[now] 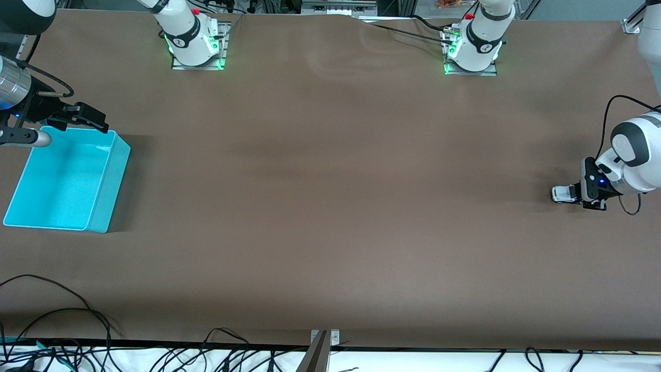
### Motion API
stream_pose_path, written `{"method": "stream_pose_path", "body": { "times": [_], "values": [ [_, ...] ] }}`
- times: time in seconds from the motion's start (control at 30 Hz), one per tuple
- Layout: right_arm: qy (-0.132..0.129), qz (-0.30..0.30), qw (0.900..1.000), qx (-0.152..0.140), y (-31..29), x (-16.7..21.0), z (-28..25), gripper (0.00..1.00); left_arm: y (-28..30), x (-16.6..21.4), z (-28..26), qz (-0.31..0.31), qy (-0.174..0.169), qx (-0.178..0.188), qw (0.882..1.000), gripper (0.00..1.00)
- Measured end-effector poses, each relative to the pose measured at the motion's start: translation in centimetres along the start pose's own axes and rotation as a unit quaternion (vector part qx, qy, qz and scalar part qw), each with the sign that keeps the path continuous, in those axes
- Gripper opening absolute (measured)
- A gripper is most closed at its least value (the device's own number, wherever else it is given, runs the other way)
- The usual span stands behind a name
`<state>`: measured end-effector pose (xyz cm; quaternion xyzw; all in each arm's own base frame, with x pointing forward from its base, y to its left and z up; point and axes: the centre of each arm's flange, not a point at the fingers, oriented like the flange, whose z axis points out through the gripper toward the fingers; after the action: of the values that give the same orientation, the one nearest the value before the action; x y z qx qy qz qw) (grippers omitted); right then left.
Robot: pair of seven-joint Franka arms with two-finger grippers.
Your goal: Wind and store white jeep toy
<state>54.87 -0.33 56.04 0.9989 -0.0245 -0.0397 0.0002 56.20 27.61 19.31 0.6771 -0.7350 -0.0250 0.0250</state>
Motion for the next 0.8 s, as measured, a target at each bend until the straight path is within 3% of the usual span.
{"method": "stream_pose_path", "body": {
  "times": [0.23,0.4,0.6,0.8],
  "values": [
    [0.0,0.0,1.0,0.0,0.0,0.0,0.0,1.0,-0.8,0.8,1.1,0.013,0.015,-0.017,1.0,0.79],
    [0.0,0.0,1.0,0.0,0.0,0.0,0.0,1.0,-3.1,1.6,-1.4,0.024,0.027,-0.029,0.999,0.99],
    [0.0,0.0,1.0,0.0,0.0,0.0,0.0,1.0,-5.2,1.4,-6.4,0.009,0.037,-0.049,0.998,1.0],
    [0.0,0.0,1.0,0.0,0.0,0.0,0.0,1.0,-6.4,2.1,-10.4,-0.051,0.042,-0.08,0.995,1.0]
  ]
}}
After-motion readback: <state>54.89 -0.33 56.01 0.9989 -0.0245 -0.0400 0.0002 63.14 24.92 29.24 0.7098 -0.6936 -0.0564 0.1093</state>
